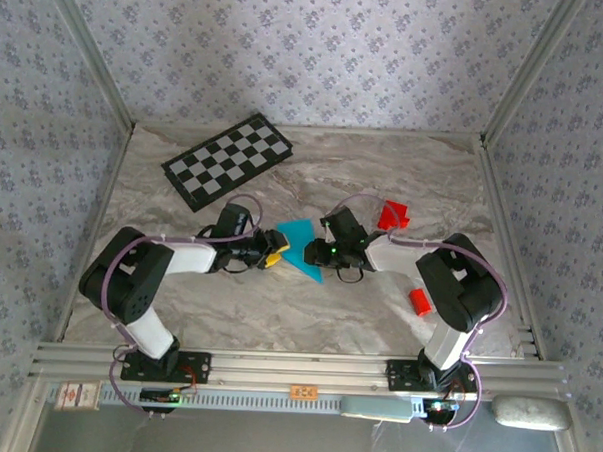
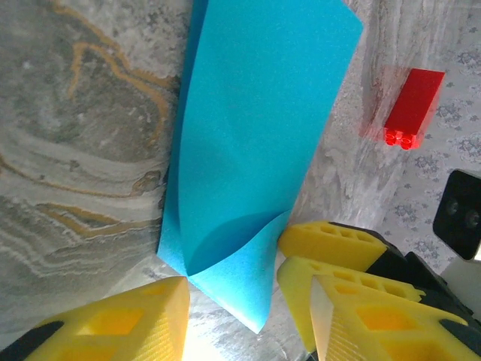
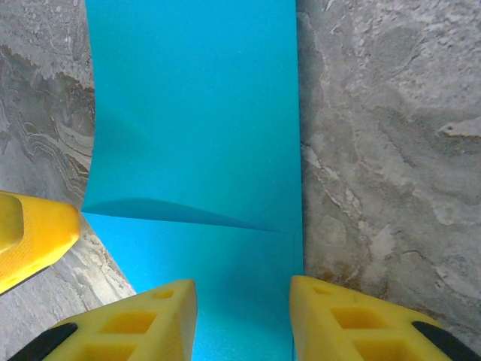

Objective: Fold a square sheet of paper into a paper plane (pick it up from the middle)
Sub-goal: Fourth fold the wing at the center of the table.

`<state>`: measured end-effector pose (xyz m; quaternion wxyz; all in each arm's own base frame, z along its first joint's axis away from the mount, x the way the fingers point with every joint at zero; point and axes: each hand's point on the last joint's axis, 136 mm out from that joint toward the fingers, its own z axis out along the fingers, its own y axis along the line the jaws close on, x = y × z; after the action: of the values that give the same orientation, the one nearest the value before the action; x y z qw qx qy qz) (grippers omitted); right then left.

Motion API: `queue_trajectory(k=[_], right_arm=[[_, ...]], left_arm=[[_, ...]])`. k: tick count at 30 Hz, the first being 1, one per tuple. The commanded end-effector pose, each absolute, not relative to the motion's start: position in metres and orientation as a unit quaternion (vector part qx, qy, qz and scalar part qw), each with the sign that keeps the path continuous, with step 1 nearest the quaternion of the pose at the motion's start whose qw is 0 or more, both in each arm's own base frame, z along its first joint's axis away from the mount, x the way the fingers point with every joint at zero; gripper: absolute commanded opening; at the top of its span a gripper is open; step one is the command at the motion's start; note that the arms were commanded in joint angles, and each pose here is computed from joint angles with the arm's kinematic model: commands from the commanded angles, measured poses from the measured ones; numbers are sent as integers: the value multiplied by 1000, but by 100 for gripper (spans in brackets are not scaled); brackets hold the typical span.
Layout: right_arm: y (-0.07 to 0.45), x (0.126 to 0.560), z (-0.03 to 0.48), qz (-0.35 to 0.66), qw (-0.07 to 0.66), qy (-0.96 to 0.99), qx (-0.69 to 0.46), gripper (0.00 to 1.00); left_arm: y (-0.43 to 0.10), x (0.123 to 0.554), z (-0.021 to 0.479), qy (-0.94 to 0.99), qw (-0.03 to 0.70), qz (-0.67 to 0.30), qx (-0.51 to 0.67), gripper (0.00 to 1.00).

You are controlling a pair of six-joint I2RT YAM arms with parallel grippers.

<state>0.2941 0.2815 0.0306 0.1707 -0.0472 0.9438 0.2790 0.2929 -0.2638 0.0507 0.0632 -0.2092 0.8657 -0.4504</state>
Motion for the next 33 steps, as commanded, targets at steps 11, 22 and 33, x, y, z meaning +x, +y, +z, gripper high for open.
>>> queue_trajectory(k=[11,22,33], right_arm=[[271,286,11,265,145,953,-33,39],[268,286,6,258,138,956,-29,34],[269,286,5,257,135,956,-30,32]], left_arm=[[-274,295,46,866,43,-455,-201,46],[-259,294,51,879,74,-424,-205,44],[-265,294,42,877,55,-429,-207,41]])
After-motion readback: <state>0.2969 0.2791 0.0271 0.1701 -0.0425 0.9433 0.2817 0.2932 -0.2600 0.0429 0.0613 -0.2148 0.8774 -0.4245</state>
